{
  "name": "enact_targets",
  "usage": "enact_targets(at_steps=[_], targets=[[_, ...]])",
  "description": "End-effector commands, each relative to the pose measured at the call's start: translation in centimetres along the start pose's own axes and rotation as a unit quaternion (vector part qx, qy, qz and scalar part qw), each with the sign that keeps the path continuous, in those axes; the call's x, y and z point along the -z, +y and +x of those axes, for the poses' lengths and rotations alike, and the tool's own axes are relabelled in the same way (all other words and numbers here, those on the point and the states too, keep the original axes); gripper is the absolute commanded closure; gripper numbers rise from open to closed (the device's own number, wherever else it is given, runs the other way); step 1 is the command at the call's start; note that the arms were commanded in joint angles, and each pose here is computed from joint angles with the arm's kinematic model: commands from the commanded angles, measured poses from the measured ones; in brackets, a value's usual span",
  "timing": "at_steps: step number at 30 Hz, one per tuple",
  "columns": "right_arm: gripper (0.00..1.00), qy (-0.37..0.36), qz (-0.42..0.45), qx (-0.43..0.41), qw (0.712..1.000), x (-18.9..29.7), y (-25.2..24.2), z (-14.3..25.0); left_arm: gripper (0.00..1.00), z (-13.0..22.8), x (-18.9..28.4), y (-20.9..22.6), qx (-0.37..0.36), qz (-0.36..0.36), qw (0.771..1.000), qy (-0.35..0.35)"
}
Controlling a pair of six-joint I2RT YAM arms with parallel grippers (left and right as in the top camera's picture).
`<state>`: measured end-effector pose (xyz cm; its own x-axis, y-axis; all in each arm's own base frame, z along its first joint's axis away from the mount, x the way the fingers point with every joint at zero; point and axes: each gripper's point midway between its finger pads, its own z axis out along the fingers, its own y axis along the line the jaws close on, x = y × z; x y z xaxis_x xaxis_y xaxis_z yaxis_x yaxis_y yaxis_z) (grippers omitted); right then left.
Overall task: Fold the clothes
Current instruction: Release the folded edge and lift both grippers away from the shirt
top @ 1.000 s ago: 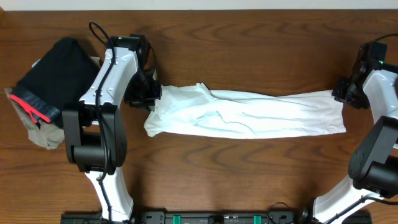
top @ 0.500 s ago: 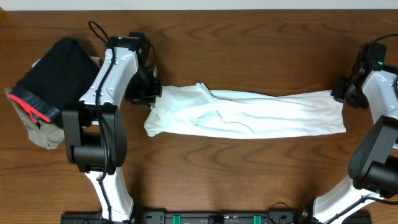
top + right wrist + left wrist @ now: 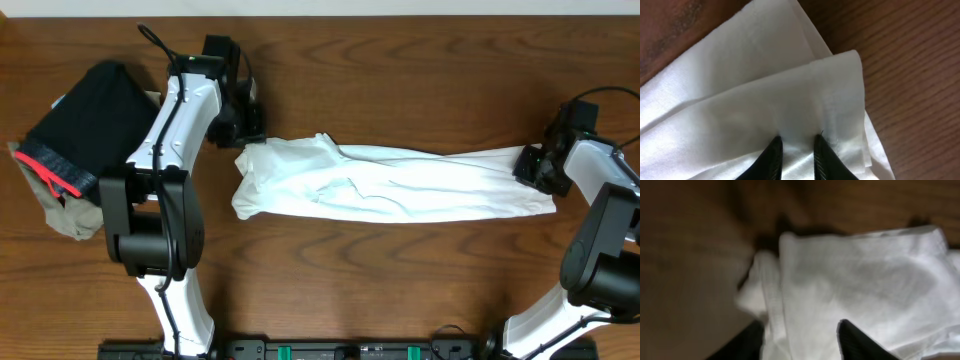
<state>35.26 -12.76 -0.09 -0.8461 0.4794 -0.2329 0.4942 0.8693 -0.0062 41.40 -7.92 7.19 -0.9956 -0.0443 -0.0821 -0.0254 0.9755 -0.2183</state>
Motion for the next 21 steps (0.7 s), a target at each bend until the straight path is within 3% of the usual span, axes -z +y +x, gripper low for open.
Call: enact_targets(at_steps=[1, 6, 21], targets=[[0.8, 0.029, -0.004, 0.0, 1.0, -1.4, 0.1, 2.2, 0.42, -1.6, 1.2, -0.6, -0.003, 0.013, 0.999, -0.035], [0.8, 0.03, -0.004, 0.0, 1.0, -1.4, 0.1, 2.2, 0.36, -2.8, 1.1, -0.8, -0.009, 0.017, 0.998, -0.059], [0.79, 0.03, -0.004, 0.0, 1.0, -1.4, 0.1, 2.2, 0.37, -3.0, -3.9, -0.1, -0.004, 0.02, 0.999, -0.027]])
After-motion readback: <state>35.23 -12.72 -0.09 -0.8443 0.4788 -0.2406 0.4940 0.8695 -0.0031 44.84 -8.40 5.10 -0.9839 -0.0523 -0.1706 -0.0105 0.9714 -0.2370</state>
